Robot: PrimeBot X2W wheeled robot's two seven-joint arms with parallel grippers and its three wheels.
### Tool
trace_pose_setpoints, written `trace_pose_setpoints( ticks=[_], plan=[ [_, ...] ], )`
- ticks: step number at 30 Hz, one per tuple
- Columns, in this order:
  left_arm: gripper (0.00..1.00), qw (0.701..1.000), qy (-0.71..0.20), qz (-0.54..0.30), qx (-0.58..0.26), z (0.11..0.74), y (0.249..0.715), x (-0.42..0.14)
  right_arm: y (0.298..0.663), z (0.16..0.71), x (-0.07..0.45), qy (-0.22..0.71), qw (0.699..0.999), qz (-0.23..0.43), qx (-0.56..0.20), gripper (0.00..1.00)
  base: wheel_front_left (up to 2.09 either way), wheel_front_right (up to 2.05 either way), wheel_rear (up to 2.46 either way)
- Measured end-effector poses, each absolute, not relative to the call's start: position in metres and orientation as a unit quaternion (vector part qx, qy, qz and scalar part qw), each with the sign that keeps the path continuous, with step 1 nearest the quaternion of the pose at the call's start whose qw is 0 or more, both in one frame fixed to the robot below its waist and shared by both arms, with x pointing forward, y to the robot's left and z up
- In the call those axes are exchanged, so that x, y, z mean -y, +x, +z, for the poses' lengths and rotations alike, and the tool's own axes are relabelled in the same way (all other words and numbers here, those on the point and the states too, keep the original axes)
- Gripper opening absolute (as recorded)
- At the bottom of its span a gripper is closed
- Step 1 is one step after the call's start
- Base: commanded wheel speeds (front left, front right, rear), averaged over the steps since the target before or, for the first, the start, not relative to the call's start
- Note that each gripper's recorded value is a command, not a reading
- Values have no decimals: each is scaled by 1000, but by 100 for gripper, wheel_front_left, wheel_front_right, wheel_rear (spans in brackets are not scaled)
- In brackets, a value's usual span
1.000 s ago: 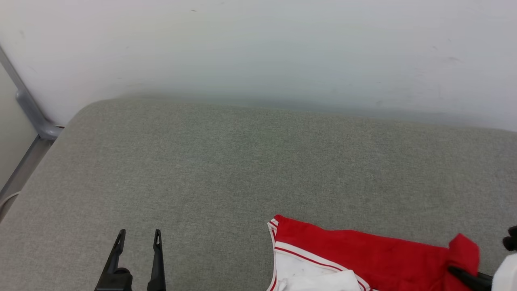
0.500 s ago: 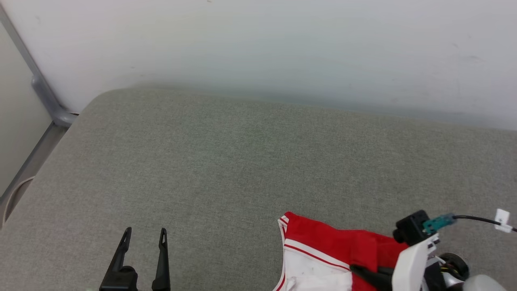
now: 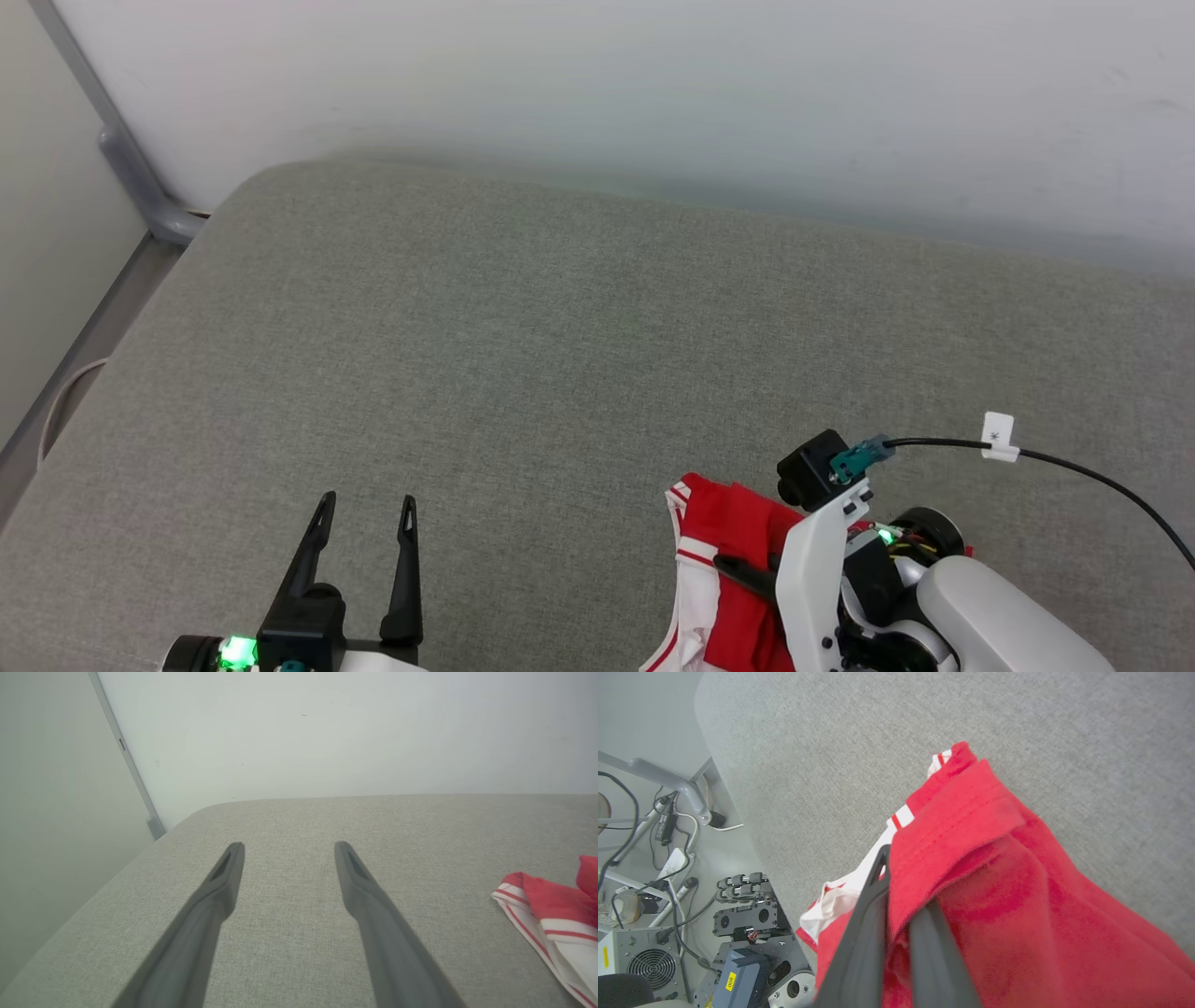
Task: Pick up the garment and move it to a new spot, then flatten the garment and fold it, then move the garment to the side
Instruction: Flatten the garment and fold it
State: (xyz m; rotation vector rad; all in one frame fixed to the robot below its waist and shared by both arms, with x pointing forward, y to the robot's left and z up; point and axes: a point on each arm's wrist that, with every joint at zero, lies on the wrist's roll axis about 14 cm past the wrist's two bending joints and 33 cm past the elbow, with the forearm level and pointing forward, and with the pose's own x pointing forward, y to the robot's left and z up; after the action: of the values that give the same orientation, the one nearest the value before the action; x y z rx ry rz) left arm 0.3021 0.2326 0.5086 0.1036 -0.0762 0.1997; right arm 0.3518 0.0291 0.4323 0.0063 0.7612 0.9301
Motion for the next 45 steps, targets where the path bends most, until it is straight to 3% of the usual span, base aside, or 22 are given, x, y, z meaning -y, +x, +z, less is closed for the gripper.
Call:
trace_pose_setpoints(
  ticks=[9, 10, 11, 12, 20, 30, 36, 45],
  plan=[
    [100, 993, 47, 106, 29, 503, 303, -234, 339, 382, -27, -53, 801, 431, -413, 0, 0, 0, 0],
    [100, 993, 46, 107, 29, 503, 303, -234, 338, 382, -28, -48, 803, 431, -410, 22, 0, 0, 0],
    [100, 993, 46, 107, 30, 504, 303, -234, 338, 384, -28, -45, 805, 431, -405, 65, 0, 0, 0],
    [100, 993, 46, 106, 31, 504, 303, -234, 339, 387, -29, -44, 809, 433, -395, 100, 0, 0, 0],
    [100, 994, 43, 90, 41, 508, 303, -227, 372, 452, -14, 5, 875, 418, -244, 100, 0, 0, 0],
    [100, 996, 39, 54, 61, 519, 314, -211, 409, 527, 79, 24, 958, 284, -45, 100, 0, 0, 0],
    [100, 996, 41, 32, 67, 522, 320, -198, 406, 551, 135, 23, 983, 178, 45, 100, 0, 0, 0],
    [100, 996, 42, 20, 76, 527, 323, -189, 380, 551, 171, 10, 992, 87, 93, 100, 0, 0, 0]
  ],
)
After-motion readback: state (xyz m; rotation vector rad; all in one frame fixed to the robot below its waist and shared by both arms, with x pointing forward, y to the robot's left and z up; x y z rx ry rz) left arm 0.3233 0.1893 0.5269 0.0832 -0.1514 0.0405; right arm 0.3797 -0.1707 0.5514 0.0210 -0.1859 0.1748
